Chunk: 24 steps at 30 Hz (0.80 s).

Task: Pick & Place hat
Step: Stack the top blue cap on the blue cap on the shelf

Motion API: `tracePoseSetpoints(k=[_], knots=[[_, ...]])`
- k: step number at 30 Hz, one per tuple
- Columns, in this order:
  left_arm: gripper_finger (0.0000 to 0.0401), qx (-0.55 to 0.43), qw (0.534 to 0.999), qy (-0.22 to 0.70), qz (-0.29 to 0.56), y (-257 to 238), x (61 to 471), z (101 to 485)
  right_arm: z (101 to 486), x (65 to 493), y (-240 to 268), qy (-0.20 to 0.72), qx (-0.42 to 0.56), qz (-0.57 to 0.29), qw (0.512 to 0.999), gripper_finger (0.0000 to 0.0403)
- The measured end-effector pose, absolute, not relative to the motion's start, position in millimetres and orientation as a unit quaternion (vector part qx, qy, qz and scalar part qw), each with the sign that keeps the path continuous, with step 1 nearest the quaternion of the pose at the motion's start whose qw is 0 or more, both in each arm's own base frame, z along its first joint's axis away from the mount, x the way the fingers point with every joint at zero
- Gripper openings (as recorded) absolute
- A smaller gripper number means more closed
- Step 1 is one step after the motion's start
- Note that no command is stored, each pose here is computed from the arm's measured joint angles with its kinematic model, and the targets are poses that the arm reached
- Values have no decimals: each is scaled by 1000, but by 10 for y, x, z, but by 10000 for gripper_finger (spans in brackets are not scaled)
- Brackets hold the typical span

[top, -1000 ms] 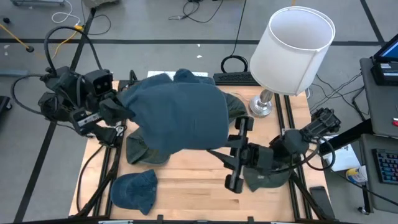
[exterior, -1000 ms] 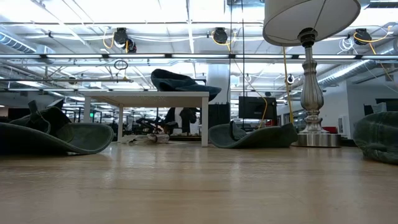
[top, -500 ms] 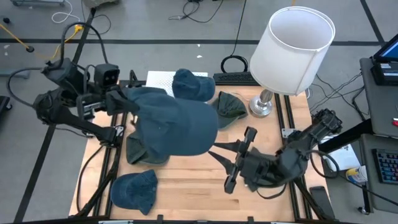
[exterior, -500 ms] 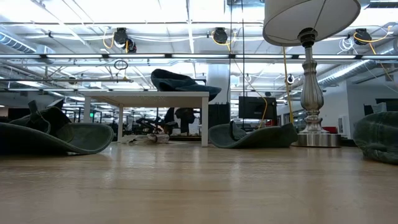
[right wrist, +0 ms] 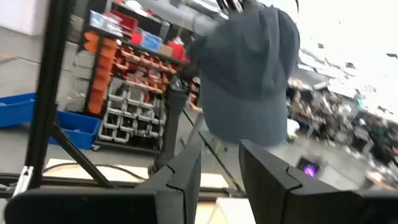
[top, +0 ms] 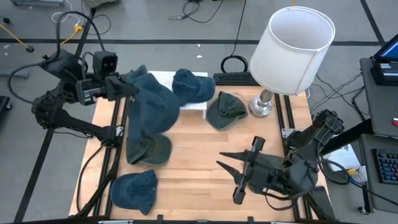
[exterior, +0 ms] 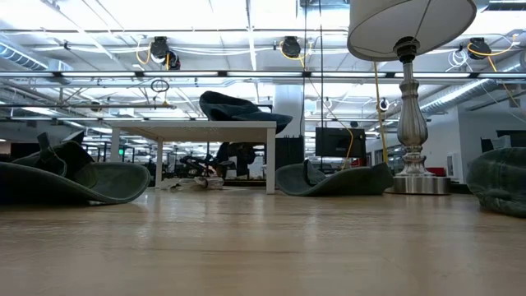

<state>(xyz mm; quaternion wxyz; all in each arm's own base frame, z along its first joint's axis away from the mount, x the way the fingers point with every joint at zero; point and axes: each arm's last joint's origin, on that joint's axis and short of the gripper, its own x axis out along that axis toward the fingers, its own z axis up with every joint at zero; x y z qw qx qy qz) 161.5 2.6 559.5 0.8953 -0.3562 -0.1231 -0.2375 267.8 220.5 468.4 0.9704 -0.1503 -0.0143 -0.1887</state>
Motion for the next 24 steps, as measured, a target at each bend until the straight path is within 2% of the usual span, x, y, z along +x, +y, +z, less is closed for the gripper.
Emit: tracePoseSetpoints(k=[13,24], knots=[[2,-330,911,-118,-220,246,1646,5574,4668,2690,2187,-12,-123,-201,972,100],[2,-301,920,-42,-246,737,2150,5338,4665,2708,2166,-7,-141,-205,969,100]])
